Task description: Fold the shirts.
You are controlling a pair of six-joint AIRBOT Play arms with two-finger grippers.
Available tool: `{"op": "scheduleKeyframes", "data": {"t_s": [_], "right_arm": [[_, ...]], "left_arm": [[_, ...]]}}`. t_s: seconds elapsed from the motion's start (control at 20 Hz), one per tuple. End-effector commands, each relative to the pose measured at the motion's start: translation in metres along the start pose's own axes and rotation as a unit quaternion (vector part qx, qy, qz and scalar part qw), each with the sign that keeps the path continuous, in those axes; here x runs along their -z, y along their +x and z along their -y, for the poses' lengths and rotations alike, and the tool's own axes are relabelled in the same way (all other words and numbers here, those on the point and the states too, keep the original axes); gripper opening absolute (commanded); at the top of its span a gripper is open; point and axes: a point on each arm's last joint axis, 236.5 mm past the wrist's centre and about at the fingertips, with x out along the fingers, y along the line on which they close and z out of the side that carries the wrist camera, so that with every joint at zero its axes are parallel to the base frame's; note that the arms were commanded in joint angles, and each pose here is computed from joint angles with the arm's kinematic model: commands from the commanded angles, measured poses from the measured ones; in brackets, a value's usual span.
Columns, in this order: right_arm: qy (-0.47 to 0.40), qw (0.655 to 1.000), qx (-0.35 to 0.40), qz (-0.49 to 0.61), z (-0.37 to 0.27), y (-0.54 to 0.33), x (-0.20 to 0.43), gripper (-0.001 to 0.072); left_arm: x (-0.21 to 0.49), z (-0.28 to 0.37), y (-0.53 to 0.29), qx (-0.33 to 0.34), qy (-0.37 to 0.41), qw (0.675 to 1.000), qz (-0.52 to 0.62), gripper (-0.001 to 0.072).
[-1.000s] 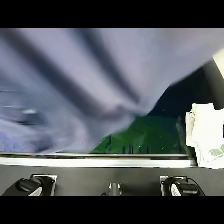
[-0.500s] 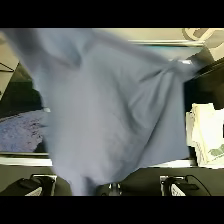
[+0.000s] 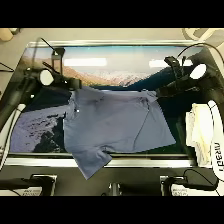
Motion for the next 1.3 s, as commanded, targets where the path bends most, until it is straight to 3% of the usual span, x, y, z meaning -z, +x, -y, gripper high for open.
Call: {"op": "scheduleKeyframes", "data": {"t_s": [0.0, 0.05, 0.1, 0.15, 0.25, 0.35, 0.65, 0.75, 1.1, 1.15, 1.25], "right_arm": [[0.01, 1.0, -0.002, 0.019, 0.009, 0.017, -0.01, 0.0377], [-0.02, 1.0, -0.005, 0.005, 0.013, 0.008, -0.004, 0.0465], [-0.045, 0.999, -0.002, -0.02, 0.024, -0.005, 0.007, 0.0524], [-0.051, 0.997, 0.008, -0.053, 0.041, -0.018, 0.024, 0.0576], [-0.004, 0.99, 0.008, -0.141, 0.073, -0.05, 0.082, 0.0543], [0.062, 0.983, -0.009, -0.174, 0.086, -0.067, 0.119, 0.0479], [0.11, 0.973, -0.04, -0.2, 0.078, -0.06, 0.166, 0.047], [0.108, 0.964, -0.059, -0.236, 0.069, -0.057, 0.187, 0.0506], [0.119, 0.951, -0.086, -0.274, 0.055, -0.04, 0.22, 0.0519], [0.119, 0.95, -0.088, -0.276, 0.054, -0.038, 0.224, 0.0566], [0.114, 0.947, -0.097, -0.282, 0.05, -0.033, 0.232, 0.0583]], "left_arm": [[0.033, 0.004, 0.029, 0.016, -0.063, 0.995, -0.069, 0.0369], [0.04, -0.004, 0.022, 0.01, -0.047, 0.995, -0.092, 0.0627], [0.051, -0.014, 0.01, 0.006, -0.013, 0.992, -0.122, 0.0663], [0.065, -0.026, -0.003, 0.002, 0.01, 0.988, -0.154, 0.0663], [0.1, -0.052, -0.03, -0.001, 0.007, 0.976, -0.218, 0.0653], [0.159, -0.058, -0.05, 0.034, -0.034, 0.958, -0.281, 0.0527], [0.299, -0.064, -0.049, 0.06, -0.135, 0.94, -0.309, 0.0523], [0.318, -0.064, -0.042, 0.059, -0.146, 0.934, -0.32, 0.0523], [0.316, -0.055, -0.021, 0.08, -0.18, 0.935, -0.296, 0.0514], [0.319, -0.053, -0.02, 0.081, -0.179, 0.933, -0.301, 0.0513], [0.325, -0.048, -0.016, 0.082, -0.169, 0.931, -0.313, 0.0513]]}}
